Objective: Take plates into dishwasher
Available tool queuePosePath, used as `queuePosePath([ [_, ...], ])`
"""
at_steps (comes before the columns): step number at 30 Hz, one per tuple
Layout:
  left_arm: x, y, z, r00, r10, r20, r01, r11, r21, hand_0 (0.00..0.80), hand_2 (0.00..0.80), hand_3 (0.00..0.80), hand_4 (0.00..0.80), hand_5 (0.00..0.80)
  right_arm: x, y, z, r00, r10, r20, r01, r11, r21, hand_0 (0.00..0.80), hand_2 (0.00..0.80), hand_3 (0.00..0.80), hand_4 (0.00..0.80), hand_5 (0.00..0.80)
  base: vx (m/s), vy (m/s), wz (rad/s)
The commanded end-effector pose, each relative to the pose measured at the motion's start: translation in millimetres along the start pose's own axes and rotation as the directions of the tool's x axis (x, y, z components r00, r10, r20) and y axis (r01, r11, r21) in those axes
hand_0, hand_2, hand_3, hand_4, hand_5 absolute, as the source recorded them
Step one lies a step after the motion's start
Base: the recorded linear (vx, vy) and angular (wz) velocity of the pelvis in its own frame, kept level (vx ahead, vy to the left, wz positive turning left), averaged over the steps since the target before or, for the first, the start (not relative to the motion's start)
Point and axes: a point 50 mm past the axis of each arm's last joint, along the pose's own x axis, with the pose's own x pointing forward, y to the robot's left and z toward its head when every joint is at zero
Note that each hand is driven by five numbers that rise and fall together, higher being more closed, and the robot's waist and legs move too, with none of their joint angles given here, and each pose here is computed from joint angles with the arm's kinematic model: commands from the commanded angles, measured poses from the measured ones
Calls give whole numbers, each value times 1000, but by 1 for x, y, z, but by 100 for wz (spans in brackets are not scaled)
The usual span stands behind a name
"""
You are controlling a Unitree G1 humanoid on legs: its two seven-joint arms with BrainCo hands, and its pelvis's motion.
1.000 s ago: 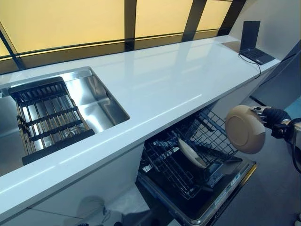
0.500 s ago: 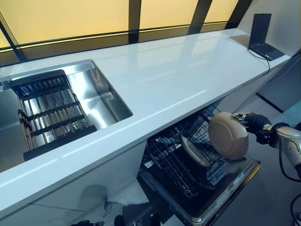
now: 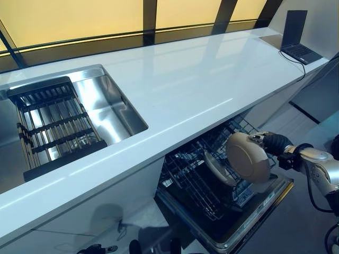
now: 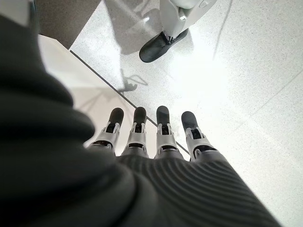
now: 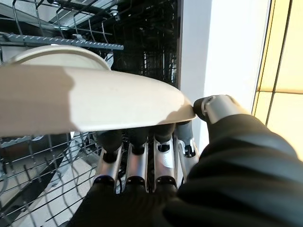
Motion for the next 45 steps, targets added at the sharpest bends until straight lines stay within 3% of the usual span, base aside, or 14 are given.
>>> queuePosePath([
  [1,0,5,-3,1000,14,-16,-13,999,43,0,0,0,0,0,-2,3,23,993,4,121,-3,1000,-14,800,800,800,800,800,0,0,0],
  [45,1,-6,5,1000,-19,5,19,999,29,0,0,0,0,0,24,21,13,1000,4,-15,-6,989,-150,800,800,800,800,800,-6,4,2],
])
